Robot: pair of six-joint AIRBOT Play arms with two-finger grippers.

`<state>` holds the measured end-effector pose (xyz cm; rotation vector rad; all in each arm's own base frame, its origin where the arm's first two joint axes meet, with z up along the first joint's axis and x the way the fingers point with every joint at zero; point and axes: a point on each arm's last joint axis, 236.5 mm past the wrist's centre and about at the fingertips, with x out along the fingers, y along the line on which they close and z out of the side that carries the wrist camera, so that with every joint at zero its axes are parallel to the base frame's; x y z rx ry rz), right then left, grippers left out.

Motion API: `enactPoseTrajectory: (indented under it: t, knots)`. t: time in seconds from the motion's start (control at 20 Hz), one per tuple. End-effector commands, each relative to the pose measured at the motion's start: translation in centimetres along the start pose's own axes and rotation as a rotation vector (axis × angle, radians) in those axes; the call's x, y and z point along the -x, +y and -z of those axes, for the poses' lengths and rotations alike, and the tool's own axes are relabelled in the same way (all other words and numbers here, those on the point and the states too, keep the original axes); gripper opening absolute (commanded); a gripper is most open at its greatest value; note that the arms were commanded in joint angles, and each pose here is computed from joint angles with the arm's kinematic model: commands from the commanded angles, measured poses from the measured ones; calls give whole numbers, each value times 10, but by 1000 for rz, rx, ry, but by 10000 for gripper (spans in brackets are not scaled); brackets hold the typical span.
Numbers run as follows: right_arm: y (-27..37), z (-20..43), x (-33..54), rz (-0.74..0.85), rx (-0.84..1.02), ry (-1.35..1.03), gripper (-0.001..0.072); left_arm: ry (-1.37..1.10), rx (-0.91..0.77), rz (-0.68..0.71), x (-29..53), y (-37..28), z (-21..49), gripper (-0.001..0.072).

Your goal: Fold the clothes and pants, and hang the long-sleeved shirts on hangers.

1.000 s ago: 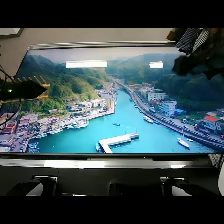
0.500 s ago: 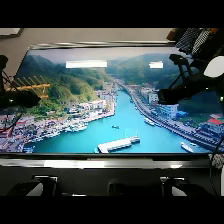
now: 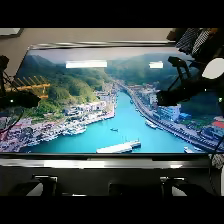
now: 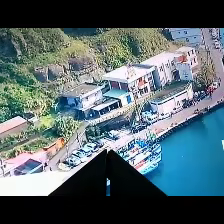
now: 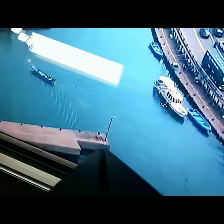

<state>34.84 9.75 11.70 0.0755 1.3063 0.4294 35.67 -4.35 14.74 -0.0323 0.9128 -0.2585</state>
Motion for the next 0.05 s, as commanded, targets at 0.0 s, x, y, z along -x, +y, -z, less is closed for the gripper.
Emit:
enactPoseTrajectory:
  t: [0.0]
  knots:
    - [0,0,0,0,3,1,24,-1,1,-2,0,1,0,23]
